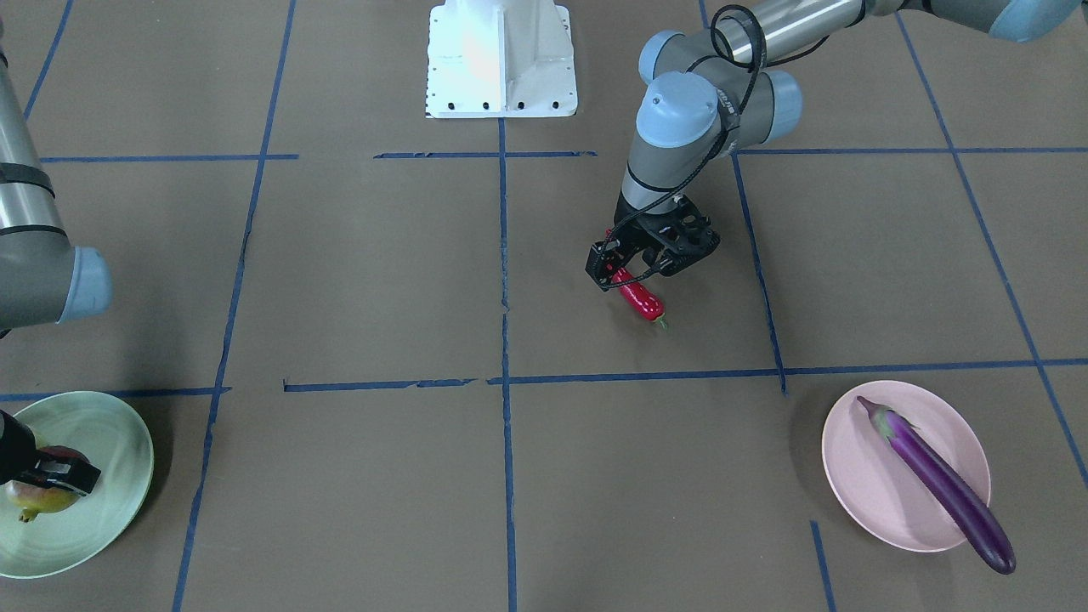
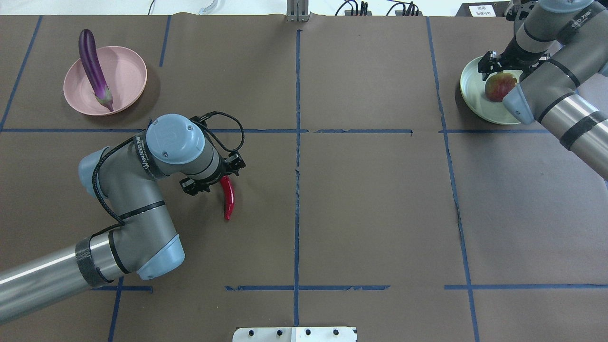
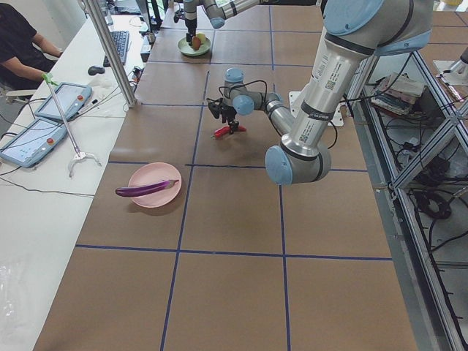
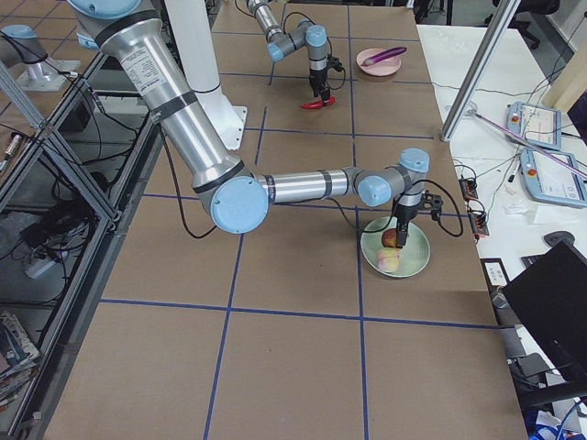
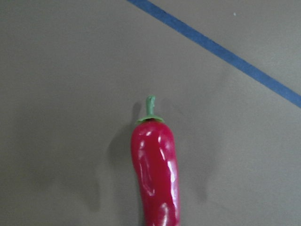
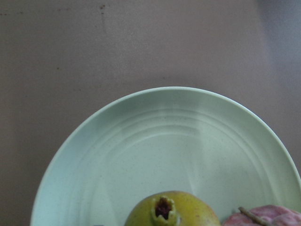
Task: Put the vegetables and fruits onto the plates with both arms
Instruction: 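Grasp red chili with left gripper while right lowers pomegranate onto plate, then place chili in pink plate with left gripper while right releases and withdraws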
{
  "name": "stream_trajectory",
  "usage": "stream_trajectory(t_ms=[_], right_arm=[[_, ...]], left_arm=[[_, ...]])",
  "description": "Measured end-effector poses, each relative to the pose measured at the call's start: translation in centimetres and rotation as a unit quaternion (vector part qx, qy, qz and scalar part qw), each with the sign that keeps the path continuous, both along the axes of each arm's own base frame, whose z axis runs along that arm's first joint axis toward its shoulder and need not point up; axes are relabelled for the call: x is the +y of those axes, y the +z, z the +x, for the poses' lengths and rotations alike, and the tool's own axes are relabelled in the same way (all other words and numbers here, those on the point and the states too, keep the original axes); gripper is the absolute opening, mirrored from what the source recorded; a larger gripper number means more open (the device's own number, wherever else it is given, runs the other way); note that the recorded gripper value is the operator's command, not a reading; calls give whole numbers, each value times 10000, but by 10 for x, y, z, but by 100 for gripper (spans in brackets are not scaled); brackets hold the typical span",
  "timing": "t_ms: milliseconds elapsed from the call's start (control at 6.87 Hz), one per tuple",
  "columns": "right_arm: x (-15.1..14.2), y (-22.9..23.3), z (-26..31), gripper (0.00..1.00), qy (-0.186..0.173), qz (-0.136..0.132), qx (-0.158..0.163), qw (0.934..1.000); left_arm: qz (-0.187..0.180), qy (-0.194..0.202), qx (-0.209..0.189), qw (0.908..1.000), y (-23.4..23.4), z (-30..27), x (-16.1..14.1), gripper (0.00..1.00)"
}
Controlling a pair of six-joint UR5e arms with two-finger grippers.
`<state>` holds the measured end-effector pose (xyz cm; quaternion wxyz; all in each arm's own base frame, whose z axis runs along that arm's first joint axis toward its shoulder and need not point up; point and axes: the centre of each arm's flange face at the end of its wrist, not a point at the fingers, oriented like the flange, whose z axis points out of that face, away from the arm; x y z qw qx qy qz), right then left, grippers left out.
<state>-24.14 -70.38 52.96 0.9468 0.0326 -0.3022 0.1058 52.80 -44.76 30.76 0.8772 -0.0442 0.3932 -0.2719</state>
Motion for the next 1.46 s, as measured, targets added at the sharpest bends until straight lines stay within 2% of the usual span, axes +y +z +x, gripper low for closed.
stream_trajectory(t_ms=[146,437,728,873,1165,1456], right_arm=[[4,-12,5,100,16,92,-96,9999],[19,-41,9,100,12,197,-418,9989],[32,-57,12,100,99,152,-679,9975],[39,-64,13,100,103,132,-797,9967],[68,-71,23,100,41,164,-1010,9947],[125,-72,46,100,-89,213,-1265,9917]], left_arm=[[20,-17,-39,10000,0,3,-3,1],[64,-33,-46,10000,-1,2,-8,0],[103,-200,31,9997,-7,-18,-27,0],[164,-330,87,9993,-13,-41,-47,0],[543,-397,28,9977,-11,-119,-108,0],[875,-344,-433,9946,25,-187,-170,0]])
